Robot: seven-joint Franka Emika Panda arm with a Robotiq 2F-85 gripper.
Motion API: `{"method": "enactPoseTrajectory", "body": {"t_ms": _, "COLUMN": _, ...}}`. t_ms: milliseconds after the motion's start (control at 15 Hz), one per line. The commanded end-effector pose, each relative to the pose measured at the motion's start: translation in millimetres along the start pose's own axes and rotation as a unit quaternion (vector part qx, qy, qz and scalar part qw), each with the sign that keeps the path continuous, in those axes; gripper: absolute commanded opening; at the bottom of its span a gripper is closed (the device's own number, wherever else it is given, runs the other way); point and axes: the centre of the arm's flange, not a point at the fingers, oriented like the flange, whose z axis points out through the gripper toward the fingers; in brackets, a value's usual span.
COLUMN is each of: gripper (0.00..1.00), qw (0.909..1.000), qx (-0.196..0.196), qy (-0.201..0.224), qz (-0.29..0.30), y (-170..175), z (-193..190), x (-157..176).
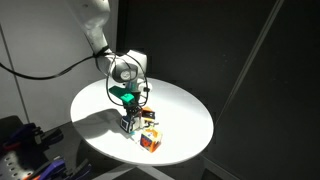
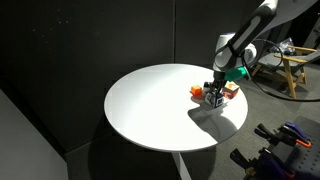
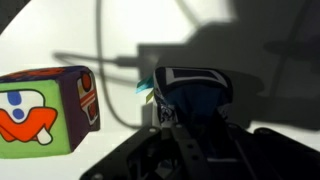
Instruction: Move the white and blue block to the left
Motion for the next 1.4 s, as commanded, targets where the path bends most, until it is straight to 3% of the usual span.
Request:
{"method": "enactPoseTrajectory", "body": {"t_ms": 0, "gripper": 0.08, "qw": 0.9997, "qx": -0.017, "qy": 0.004, "qz": 0.016, "y": -2.9, "z": -15.6, "x": -1.4}}
{"method": "enactPoseTrajectory", "body": {"t_ms": 133, "gripper": 0.03, "qw": 0.9996, "qx": -0.019, "qy": 0.006, "qz": 0.018, "y": -5.4, "z": -23.5, "x": -1.8}}
{"method": "enactPoseTrajectory", "body": {"t_ms": 1000, "gripper": 0.04, "qw": 0.9999, "qx": -0.002, "qy": 0.014, "qz": -0.005, "y": -33.8, "z": -95.8, "x": -7.6}}
{"method": "enactPoseTrajectory", "body": {"t_ms": 1333, "gripper": 0.04, "qw": 0.9996, "qx": -0.005, "qy": 0.025, "qz": -0.012, "y": -52.3, "z": -101.5, "x": -1.8}}
